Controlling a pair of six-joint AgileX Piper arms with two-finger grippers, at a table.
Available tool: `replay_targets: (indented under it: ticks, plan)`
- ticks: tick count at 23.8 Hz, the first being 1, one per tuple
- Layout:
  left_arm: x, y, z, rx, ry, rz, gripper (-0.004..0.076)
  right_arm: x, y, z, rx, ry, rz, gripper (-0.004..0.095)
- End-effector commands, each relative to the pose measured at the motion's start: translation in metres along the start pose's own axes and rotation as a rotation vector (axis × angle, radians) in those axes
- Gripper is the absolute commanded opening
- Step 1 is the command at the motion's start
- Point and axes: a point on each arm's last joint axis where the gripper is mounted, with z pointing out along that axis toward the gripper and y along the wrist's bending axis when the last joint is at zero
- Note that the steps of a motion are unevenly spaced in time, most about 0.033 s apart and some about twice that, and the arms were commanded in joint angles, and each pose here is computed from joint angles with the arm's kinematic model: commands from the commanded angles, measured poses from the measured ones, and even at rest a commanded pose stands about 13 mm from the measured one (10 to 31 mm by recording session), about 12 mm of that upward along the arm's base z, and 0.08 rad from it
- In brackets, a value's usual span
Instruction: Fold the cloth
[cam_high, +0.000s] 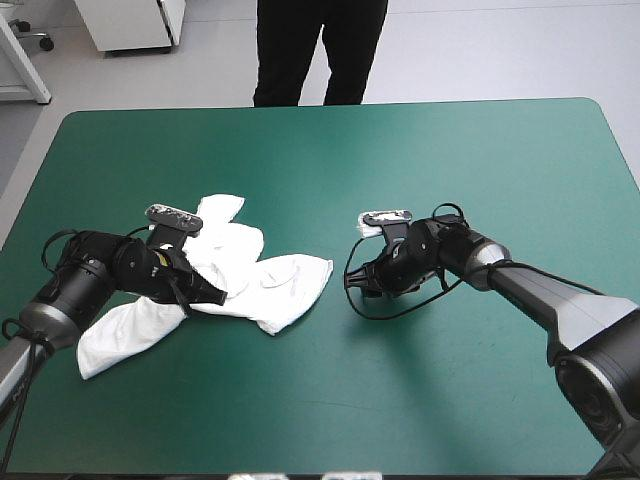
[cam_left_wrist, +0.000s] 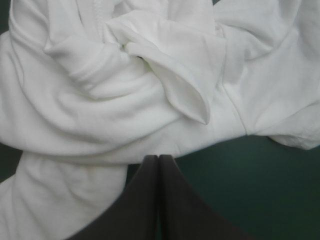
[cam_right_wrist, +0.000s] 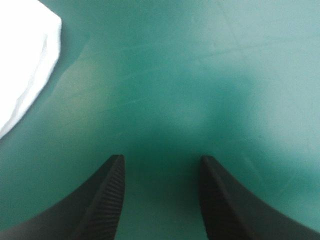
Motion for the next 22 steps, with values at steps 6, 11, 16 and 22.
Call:
replay_targets:
  ticks: [6, 11, 16, 22]
  plan:
    - [-0.0093, -0.0012, -0.0149, 0.001, -0.091, -0.006, -0.0009, -0.003, 0.0054, -0.0123, -0.019, -0.022, -0.009, 0.0439]
    - [-0.0093, -0.0012, -0.0149, 0.001, -0.091, -0.006, -0.0009, -0.003, 0.0054, -0.0123, -0.019, -0.022, -0.009, 0.0439]
    - [-0.0093, -0.0012, -0.0149, 0.001, -0.091, -0.006, -0.0009, -0.003, 0.0053, -0.0123, -0.019, -0.022, -0.009, 0.0413]
    - [-0.0093, -0.0012, -0.0149, 0.001, -0.091, -0.006, -0.0009, -0.0022, 0.0053, -0.0122, -0.019, -0.013, -0.009, 0.0369]
